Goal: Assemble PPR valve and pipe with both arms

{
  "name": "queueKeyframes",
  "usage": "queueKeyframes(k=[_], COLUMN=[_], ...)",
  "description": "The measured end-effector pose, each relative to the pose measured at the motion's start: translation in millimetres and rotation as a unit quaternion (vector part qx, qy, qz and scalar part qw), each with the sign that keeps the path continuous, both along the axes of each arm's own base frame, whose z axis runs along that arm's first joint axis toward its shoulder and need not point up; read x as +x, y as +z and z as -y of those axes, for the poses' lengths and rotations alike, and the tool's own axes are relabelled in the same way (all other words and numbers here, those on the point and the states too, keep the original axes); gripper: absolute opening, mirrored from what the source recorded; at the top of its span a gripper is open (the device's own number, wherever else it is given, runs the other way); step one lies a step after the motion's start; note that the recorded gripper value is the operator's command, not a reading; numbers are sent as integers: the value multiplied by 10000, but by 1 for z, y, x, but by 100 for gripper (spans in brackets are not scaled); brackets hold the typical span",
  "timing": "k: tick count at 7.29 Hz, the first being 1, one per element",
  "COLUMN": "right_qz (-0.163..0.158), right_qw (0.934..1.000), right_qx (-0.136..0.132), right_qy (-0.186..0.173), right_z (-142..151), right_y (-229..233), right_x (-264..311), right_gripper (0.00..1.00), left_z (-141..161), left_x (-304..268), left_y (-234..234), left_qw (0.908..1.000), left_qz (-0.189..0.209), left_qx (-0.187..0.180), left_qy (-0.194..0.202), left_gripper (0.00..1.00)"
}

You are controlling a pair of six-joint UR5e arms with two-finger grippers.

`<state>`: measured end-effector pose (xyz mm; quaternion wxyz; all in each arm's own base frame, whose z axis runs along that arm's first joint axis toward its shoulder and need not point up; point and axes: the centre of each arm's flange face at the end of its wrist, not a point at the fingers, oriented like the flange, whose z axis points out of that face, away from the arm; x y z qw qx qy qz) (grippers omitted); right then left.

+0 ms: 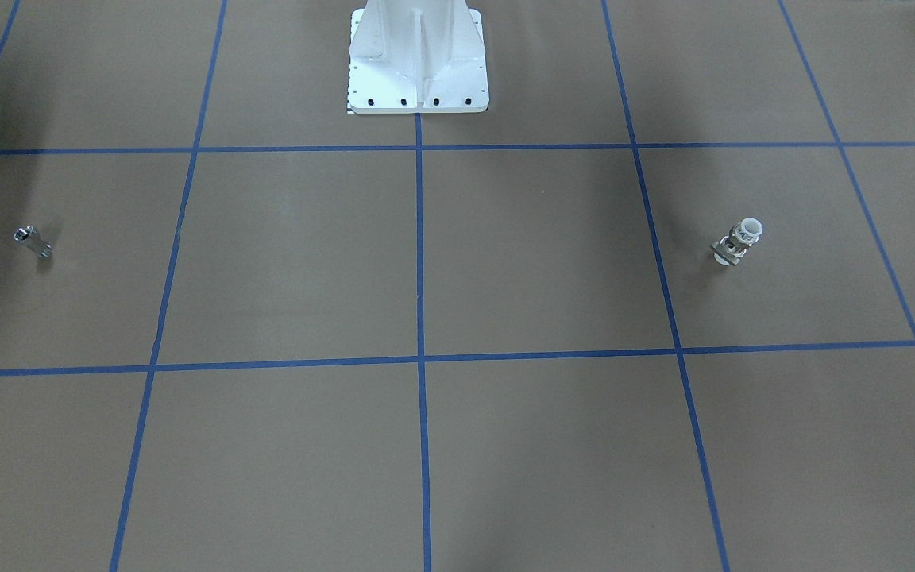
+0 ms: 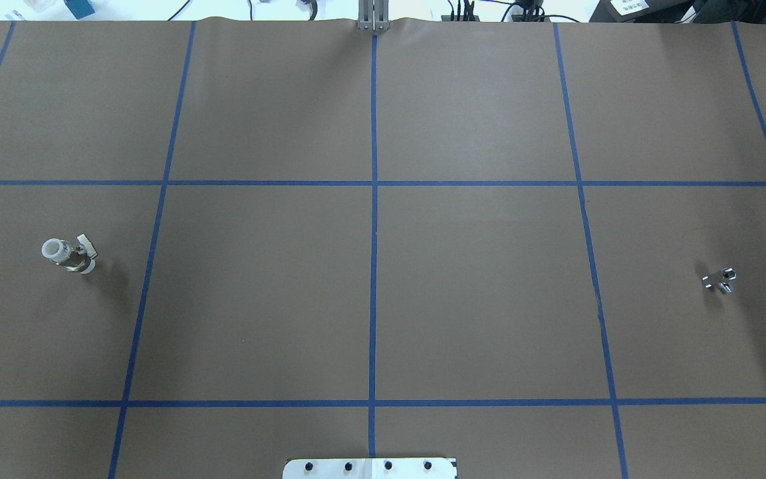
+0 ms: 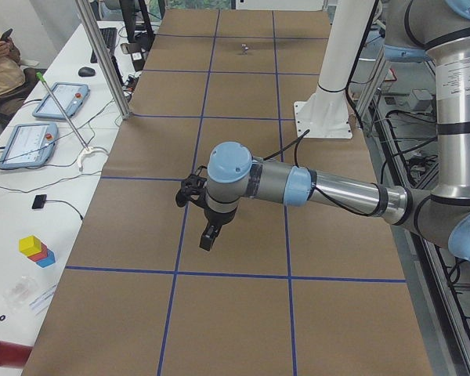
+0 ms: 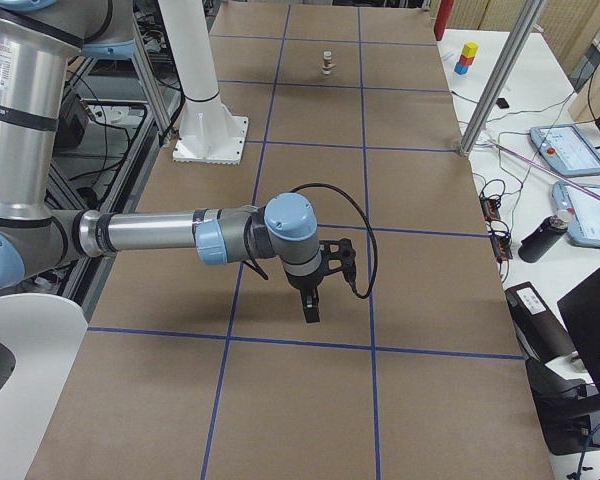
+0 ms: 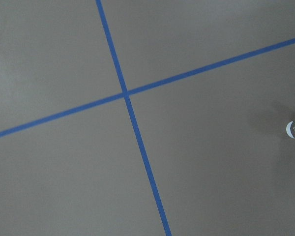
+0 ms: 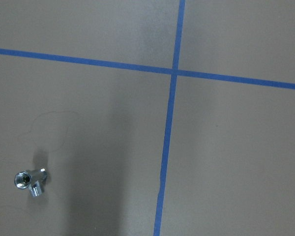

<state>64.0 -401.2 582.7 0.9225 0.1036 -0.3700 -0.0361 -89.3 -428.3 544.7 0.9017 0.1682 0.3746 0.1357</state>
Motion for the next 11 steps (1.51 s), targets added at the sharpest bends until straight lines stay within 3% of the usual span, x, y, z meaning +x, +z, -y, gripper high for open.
queueKeyframes(k=[3, 7, 11], right_qz=[48, 188, 276], right_qw=[9995, 9990, 9989], right_qx=[311, 396, 367], right_qy=[21, 33, 3], right_z=[9, 9, 8], right_y=[-12, -14, -12], right_x=[-1, -6, -8], right_gripper=[100, 100, 100], left_z=[8, 21, 28], left_x=[12, 131, 279], left_y=[-19, -47, -66], left_qw=[9980, 9935, 9949], left_qz=[-498, -993, -436], left_qx=[392, -187, -472], left_qy=[31, 520, 772], left_gripper=[100, 100, 100])
